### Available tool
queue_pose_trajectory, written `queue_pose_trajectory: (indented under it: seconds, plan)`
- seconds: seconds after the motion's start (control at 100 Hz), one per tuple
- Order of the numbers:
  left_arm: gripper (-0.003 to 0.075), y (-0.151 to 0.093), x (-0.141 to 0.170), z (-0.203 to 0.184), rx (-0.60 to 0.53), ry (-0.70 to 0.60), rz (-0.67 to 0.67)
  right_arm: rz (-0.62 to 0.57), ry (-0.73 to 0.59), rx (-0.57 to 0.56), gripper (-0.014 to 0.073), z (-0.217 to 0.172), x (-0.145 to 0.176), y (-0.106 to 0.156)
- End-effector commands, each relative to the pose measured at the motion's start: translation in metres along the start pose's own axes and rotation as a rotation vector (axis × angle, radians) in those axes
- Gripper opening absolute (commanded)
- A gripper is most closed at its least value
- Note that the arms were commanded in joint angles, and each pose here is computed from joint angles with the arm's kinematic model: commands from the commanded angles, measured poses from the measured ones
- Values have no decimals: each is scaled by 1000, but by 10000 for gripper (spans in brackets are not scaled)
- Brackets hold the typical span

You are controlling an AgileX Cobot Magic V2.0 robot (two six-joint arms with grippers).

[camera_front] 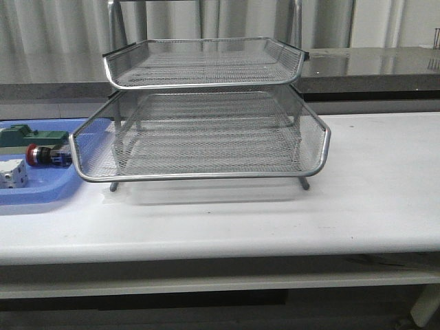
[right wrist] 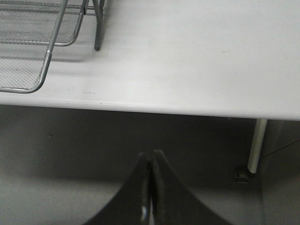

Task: Place button on rack with both arms
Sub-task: 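Withdraw the right gripper from the opened rack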

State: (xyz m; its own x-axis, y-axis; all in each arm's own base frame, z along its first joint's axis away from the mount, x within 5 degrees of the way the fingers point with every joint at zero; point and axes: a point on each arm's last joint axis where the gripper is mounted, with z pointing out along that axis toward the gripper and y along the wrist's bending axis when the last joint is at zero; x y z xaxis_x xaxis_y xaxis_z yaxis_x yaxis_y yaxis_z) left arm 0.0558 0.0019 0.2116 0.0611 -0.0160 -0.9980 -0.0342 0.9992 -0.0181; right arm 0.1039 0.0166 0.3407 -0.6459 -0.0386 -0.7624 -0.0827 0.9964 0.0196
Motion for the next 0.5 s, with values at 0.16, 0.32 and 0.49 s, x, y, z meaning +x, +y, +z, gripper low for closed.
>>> queue_pose_trajectory:
  seconds: [0.16, 0.32, 0.49]
  plan:
    - [-21, 0, 10, -1, 6, -61, -19, -6, -81, 8, -68, -6, -10, -1]
    - [-21, 0, 10, -1, 6, -61, -19, -6, -81, 8, -68, -6, -10, -1]
    - [-21, 0, 2, -2, 6, -109, -19, -6, -81, 8, -68, -6, -10, -1]
